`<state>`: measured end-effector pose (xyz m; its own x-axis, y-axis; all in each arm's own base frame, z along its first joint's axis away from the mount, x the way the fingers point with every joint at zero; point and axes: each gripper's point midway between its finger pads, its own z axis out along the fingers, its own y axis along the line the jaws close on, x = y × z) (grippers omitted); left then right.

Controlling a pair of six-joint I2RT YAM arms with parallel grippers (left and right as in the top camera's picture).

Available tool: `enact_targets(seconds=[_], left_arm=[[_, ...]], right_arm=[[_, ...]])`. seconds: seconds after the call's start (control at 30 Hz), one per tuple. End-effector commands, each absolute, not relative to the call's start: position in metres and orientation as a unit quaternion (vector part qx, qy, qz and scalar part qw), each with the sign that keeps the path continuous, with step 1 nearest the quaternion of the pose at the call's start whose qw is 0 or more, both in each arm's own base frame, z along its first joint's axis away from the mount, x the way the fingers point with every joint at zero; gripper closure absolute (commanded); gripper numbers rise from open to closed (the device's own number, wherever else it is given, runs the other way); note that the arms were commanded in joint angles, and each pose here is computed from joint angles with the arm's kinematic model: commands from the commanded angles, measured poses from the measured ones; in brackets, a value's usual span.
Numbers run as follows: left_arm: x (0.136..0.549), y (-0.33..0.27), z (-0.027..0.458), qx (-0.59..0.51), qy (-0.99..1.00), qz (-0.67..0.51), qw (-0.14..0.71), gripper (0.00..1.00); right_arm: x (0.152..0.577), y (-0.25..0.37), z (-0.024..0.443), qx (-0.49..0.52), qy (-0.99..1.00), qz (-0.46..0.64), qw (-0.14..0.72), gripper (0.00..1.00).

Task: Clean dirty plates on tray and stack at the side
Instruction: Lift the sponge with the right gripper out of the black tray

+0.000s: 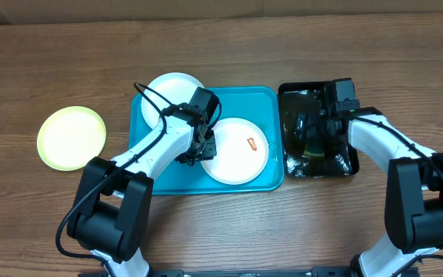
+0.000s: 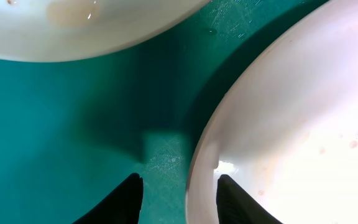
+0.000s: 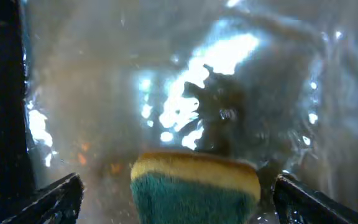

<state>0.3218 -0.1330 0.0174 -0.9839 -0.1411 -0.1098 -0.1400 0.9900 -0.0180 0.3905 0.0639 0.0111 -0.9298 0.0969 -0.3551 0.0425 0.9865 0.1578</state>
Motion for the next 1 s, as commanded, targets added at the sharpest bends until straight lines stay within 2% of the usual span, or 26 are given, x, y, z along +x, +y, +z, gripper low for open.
enact_targets(seconds=[0.0, 0.03, 0.07, 0.1, 0.13, 0.2, 0.27, 0.43, 0.67, 0.77, 0.8, 0.83, 0.9, 0.93, 0.97], left_arm=[[0.322, -0.133, 0.024, -0.074, 0.995, -0.002, 0.066, 0.59], [0.322, -0.132, 0.024, -0.074, 0.995, -0.002, 0.066, 0.59], [0.322, -0.132, 0.024, -0.074, 0.995, -0.002, 0.066, 0.59], [0.322, -0.132, 0.024, -0.074, 0.995, -0.002, 0.066, 0.59], [0.322, -0.132, 0.024, -0.074, 0.995, -0.002, 0.066, 0.59], [0.322, -0.132, 0.024, -0.074, 0.995, -0.002, 0.066, 0.59], [0.322, -0.132, 0.024, -0.073, 0.995, -0.002, 0.066, 0.58], [0.320, -0.131, 0.023, -0.072, 0.995, 0.002, 0.064, 0.56], [0.315, -0.129, 0.017, -0.069, 0.996, 0.005, 0.058, 0.62], [0.313, -0.128, 0.011, -0.069, 0.996, 0.004, 0.060, 0.62], [0.312, -0.128, 0.009, -0.069, 0.996, 0.003, 0.060, 0.61], [0.312, -0.128, 0.007, -0.069, 0.996, 0.002, 0.062, 0.61], [0.313, -0.128, 0.004, -0.071, 0.995, 0.001, 0.065, 0.62], [0.313, -0.128, 0.004, -0.071, 0.995, -0.001, 0.067, 0.62], [0.314, -0.129, 0.004, -0.071, 0.995, -0.003, 0.068, 0.62]], right_arm=[[0.388, 0.065, 0.007, 0.037, 0.979, 0.081, 0.181, 0.13], [0.388, 0.065, 0.007, 0.037, 0.979, 0.081, 0.182, 0.31], [0.388, 0.065, 0.007, 0.037, 0.979, 0.081, 0.182, 0.63], [0.388, 0.065, 0.007, 0.037, 0.979, 0.081, 0.182, 0.87], [0.388, 0.065, 0.007, 0.037, 0.979, 0.081, 0.182, 0.96], [0.389, 0.066, 0.008, 0.037, 0.979, 0.082, 0.184, 0.96], [0.393, 0.066, 0.011, 0.036, 0.977, 0.084, 0.192, 0.35], [0.391, 0.070, 0.038, 0.035, 0.980, 0.093, 0.172, 0.01], [0.356, 0.068, 0.041, 0.050, 0.990, 0.088, 0.097, 0.00], [0.348, 0.068, 0.037, 0.050, 0.991, 0.090, 0.082, 0.00], [0.348, 0.068, 0.036, 0.050, 0.992, 0.089, 0.081, 0.03], [0.348, 0.068, 0.035, 0.050, 0.991, 0.088, 0.082, 0.20], [0.350, 0.068, 0.032, 0.050, 0.991, 0.089, 0.089, 0.47], [0.351, 0.068, 0.031, 0.049, 0.990, 0.090, 0.094, 0.57], [0.352, 0.068, 0.030, 0.049, 0.990, 0.090, 0.097, 0.57]])
